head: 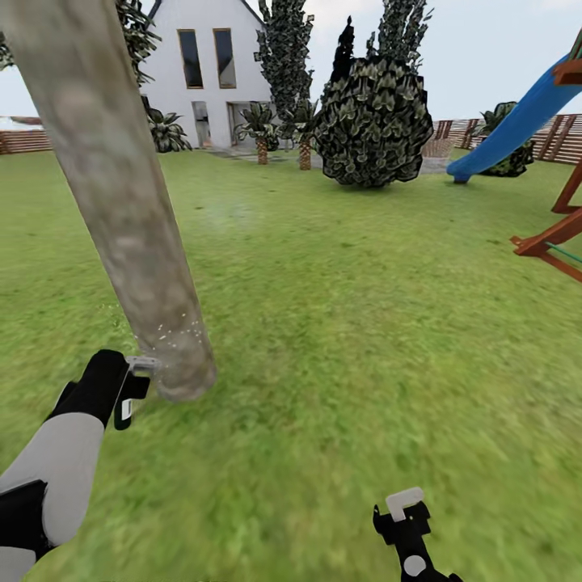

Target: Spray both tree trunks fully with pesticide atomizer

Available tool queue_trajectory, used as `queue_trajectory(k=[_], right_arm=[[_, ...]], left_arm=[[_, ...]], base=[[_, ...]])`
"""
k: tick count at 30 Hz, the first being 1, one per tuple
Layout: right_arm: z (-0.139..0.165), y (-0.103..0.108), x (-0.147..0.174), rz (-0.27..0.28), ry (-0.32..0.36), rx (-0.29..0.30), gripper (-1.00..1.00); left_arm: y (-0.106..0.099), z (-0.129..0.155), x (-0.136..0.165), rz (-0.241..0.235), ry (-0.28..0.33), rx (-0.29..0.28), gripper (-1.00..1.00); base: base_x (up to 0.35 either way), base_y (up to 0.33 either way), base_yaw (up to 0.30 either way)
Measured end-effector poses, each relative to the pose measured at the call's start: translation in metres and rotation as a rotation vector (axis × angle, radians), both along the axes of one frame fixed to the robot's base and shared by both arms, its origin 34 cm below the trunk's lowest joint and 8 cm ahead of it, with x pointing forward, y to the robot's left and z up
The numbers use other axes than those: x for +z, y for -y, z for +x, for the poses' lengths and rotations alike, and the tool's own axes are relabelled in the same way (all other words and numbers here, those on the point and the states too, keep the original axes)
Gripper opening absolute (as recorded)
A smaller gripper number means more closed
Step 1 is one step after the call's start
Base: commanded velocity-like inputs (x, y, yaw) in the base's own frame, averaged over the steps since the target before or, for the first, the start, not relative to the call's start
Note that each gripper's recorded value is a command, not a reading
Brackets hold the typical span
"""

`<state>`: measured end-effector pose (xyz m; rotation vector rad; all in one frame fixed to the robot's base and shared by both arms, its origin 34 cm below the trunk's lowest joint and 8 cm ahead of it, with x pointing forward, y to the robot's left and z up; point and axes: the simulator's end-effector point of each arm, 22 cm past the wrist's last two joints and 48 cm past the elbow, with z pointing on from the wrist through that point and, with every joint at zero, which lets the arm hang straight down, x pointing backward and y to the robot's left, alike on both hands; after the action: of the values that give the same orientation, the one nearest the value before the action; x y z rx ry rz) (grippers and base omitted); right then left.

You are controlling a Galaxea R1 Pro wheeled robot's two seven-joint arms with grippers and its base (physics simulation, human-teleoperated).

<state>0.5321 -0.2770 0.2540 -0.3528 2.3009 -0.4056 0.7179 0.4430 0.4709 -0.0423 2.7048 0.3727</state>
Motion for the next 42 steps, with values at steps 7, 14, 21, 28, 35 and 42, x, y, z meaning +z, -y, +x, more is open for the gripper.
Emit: queue_trajectory(k=[7,14,21,28,35,42], right_arm=[[0.0,0.003,0.0,-0.004,0.0,-0.002,1.0],[0.0,0.001,0.0,-0.002,0.0,0.0,1.0],[0.0,0.001,0.0,-0.002,0.001,0.0,1.0],[0.0,0.0,0.0,0.0,0.0,0.001,1.0],[0.0,0.0,0.0,0.0,0.0,0.001,1.0],[-0.001,0.0,-0.001,0.0,-0.002,0.002,1.0]], left_arm=[[0.007,-0.013,-0.018,-0.01,-0.035,-0.008,-1.0],[0.008,-0.028,-0.035,-0.014,-0.063,-0.01,-1.0],[0.001,-0.051,-0.055,-0.005,-0.104,-0.004,-1.0],[-0.003,-0.069,-0.078,-0.054,-0.072,0.031,-1.0],[-0.003,-0.064,-0.078,-0.057,-0.04,0.018,-1.0],[-0.005,-0.078,-0.103,-0.059,-0.036,0.036,-1.0]], base=[[0.228,-0.157,0.002],[0.234,-0.186,0.0],[0.205,-0.209,0.18],[0.195,-0.223,0.276],[0.218,-0.215,0.081],[0.121,-0.114,0.08]])
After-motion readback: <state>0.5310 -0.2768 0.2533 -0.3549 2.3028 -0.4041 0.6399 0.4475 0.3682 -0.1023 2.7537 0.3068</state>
